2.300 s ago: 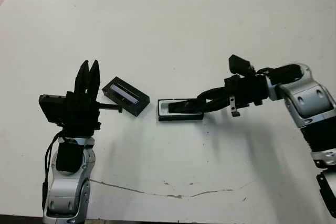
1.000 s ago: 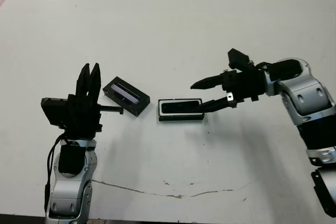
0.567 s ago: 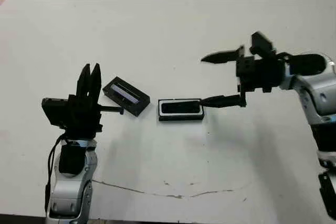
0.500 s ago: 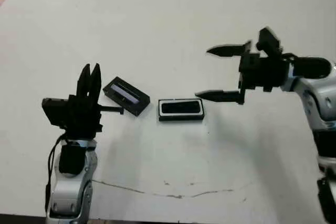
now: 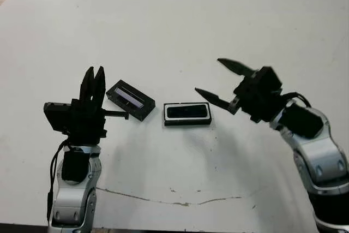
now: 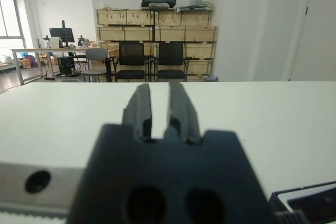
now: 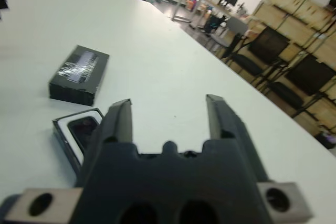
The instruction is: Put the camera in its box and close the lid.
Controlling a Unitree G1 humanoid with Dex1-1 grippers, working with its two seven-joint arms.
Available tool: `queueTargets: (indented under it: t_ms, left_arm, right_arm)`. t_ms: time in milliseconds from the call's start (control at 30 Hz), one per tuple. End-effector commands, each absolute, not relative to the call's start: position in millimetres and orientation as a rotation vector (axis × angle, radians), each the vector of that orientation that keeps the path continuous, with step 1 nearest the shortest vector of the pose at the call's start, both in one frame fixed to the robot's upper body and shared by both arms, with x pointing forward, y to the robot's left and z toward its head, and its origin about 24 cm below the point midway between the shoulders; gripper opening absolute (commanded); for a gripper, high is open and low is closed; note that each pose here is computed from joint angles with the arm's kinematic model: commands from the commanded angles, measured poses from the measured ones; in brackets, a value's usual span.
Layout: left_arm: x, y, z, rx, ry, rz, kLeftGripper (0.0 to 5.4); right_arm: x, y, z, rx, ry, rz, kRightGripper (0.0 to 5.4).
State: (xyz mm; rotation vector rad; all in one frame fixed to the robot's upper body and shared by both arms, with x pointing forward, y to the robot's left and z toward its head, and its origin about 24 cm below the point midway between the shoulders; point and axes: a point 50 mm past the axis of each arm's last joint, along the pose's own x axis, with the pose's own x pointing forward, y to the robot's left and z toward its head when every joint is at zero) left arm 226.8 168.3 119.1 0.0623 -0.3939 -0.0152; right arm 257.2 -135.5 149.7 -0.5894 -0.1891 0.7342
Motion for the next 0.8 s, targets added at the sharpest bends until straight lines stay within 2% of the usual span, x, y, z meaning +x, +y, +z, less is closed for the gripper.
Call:
queueTargets:
  t_ms: [33, 267, 533, 800]
  left_arm:
    - [224.6, 170.8, 112.0, 0.069, -0.355, -0.006, 0.0]
    - [223.0, 170.3, 112.3, 0.069, -0.357, -0.006, 0.0]
    - [221.5, 170.3, 111.6, 0.06, -0.351, -0.004, 0.0]
    - [221.7, 170.2, 111.0, 0.061, -0.356, -0.009, 0.0]
  right_arm:
    - [253.4, -134.5, 142.1, -0.622, -0.192, 0.724, 1.63]
    - [251.3, -130.1, 135.5, -0.692, -0.148, 0.703, 0.05]
    - [254.0, -127.4, 120.9, -0.77, -0.049, 0.709, 0.02]
    - [247.7, -128.1, 106.4, -0.822, 0.028, 0.799, 0.02]
